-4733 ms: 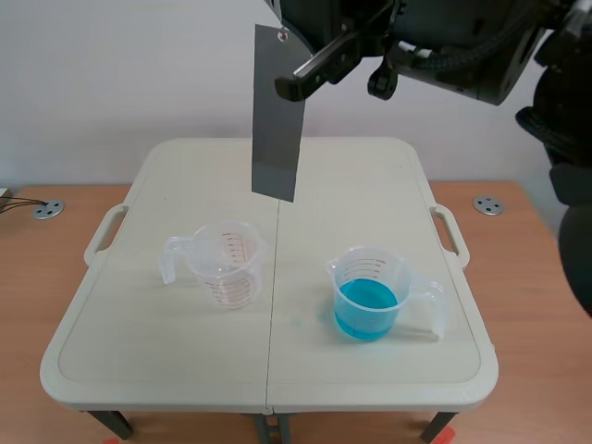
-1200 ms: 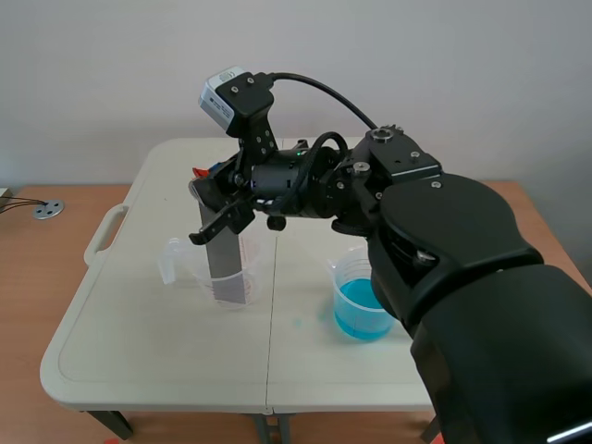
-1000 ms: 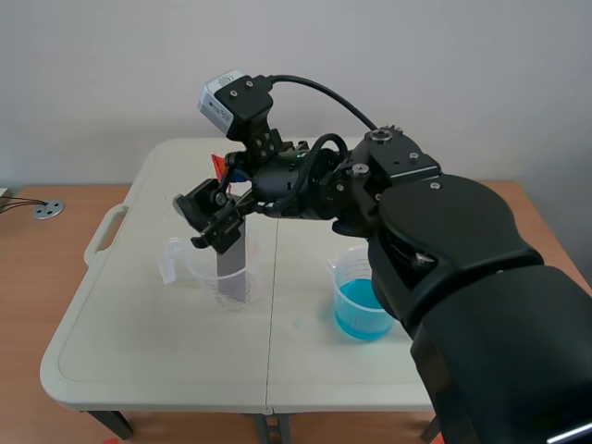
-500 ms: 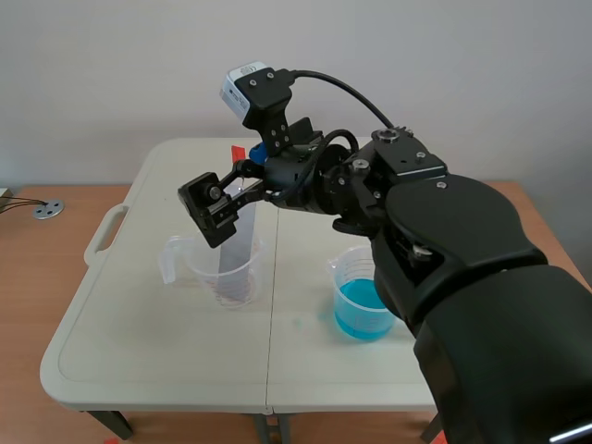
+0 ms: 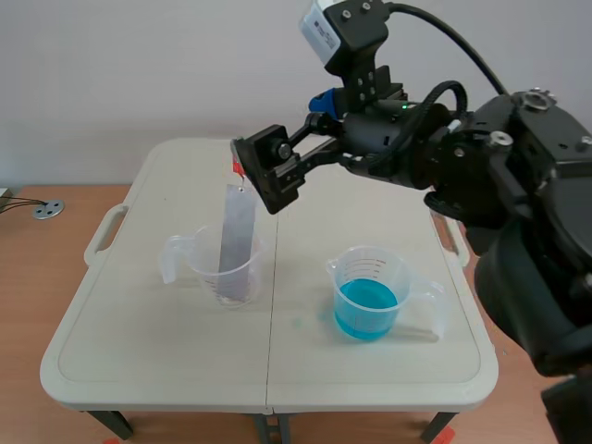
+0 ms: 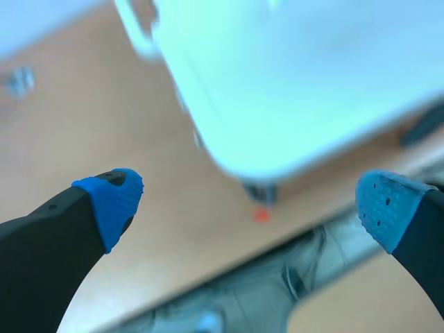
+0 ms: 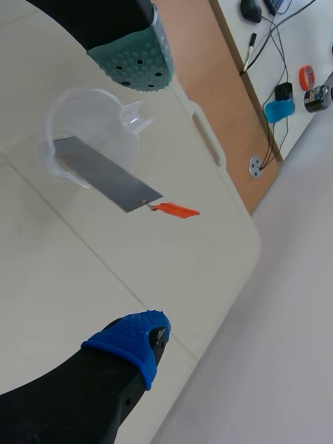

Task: Hold the metal plate by the orange handle, dip it into the blue solution, take it out and point at it, then put the plate back in the beaker on the left.
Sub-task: 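Return to the home posture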

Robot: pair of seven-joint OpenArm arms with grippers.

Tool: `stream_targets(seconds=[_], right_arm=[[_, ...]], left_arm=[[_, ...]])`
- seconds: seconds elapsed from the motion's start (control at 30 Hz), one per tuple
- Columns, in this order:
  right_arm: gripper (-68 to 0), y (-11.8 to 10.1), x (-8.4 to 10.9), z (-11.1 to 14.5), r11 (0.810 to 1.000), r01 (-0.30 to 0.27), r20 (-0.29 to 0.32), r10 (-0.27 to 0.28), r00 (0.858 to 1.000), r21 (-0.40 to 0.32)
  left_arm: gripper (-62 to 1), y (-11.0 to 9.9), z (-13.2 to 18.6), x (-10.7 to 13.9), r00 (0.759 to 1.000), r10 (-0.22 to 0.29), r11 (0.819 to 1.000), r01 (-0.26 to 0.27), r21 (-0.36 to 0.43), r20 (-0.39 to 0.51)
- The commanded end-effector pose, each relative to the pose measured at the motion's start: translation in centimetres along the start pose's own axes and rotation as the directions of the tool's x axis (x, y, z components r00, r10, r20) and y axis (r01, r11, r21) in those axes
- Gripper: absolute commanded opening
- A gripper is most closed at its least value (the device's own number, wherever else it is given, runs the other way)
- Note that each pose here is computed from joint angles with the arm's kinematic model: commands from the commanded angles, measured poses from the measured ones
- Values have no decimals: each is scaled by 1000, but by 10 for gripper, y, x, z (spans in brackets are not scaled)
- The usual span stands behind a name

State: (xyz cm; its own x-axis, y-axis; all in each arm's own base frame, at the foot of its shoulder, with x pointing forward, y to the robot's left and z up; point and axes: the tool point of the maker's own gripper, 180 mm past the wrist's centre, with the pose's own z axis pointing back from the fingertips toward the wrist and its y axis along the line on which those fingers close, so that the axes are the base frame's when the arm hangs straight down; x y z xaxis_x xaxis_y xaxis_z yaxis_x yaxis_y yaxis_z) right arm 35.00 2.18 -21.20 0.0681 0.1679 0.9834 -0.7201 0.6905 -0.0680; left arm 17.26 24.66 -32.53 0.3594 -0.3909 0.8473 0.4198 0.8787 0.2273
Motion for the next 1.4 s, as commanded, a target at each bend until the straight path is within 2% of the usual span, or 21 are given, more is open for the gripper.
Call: stream_targets(seconds=[0.0,0.13,0.23,0.43,0.57,0.67,0.83,1.13,1.37], right_arm=[[-12,-5,2,11,1000,-5,12,6,1000,-16],[-12,-8,-1,41,999,-20,2,20,1000,-42],[-12,-9,-3,62,998,-18,-5,18,1000,-55],[-12,-12,-13,98,996,-23,-45,19,999,-85],[-12,-10,-31,117,996,-17,-97,8,995,-87],[-12,-9,-41,126,996,-16,-125,5,992,-84],[-12,-7,-45,137,996,-7,-118,-3,993,-87],[-12,-3,-47,139,997,0,-114,-9,993,-81],[-12,-3,-48,139,997,-2,-117,-7,993,-81]], left_arm=[[14,-3,-7,30,996,-20,1000,22,-16,86],[14,-22,-16,78,977,-52,993,73,-95,208],[14,-40,-23,103,966,-71,983,110,-148,249],[14,-68,-27,148,937,-33,970,115,-216,348],[14,-86,-23,167,918,-18,957,130,-258,397],[14,-99,-19,176,907,-12,944,149,-295,421],[14,-106,-19,179,908,26,937,124,-328,419],[14,-104,-25,179,914,34,945,102,-311,403],[14,-102,-27,179,918,26,946,106,-306,396]])
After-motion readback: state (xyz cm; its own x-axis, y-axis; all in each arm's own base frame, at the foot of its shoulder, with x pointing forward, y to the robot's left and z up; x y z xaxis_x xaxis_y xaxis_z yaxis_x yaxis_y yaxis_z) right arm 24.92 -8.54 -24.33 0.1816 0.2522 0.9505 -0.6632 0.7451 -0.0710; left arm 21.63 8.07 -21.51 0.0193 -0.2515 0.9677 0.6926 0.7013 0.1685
